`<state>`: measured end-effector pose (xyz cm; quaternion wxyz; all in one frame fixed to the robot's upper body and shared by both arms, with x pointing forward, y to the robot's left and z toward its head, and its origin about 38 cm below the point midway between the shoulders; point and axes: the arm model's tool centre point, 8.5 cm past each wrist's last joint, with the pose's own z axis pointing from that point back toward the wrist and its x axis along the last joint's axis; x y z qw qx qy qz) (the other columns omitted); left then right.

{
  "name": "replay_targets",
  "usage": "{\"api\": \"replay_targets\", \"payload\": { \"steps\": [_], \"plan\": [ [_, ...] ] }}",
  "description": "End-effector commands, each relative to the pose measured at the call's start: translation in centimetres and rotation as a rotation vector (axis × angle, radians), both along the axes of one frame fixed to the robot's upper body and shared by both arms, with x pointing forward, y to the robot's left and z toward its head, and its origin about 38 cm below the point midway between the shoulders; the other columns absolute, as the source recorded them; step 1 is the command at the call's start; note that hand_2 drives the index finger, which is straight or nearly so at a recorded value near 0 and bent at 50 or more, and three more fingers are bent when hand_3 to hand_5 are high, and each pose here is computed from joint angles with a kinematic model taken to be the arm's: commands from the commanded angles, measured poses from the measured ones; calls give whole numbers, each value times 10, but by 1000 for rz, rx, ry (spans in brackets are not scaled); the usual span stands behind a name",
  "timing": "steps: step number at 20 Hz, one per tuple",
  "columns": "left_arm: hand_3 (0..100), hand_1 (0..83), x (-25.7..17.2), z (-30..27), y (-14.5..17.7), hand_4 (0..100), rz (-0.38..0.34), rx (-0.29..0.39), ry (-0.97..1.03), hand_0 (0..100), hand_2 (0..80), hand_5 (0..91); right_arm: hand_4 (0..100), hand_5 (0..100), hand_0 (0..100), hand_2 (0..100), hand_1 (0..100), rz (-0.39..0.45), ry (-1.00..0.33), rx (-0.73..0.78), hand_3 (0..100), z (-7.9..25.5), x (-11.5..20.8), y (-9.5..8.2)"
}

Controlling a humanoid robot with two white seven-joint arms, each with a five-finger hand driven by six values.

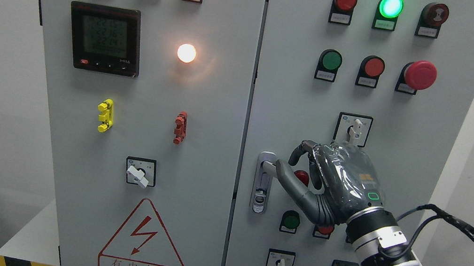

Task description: Release door handle

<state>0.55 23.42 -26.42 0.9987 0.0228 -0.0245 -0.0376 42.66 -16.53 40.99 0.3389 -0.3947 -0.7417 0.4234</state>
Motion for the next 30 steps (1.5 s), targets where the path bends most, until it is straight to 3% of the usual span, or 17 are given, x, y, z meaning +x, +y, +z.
{"api": "replay_targets", "payload": {
  "steps": [1,30],
  "plan": [
    [0,389,-1,0,0,0,1,0,6,120,0,0,1000,1000,448,475,0,-2,10,1,1000,-4,1,0],
    [0,389,-1,0,0,0,1,0,6,120,0,0,1000,1000,448,477,1,-9,24,1,1000,-10,3,-2]
  ]
}}
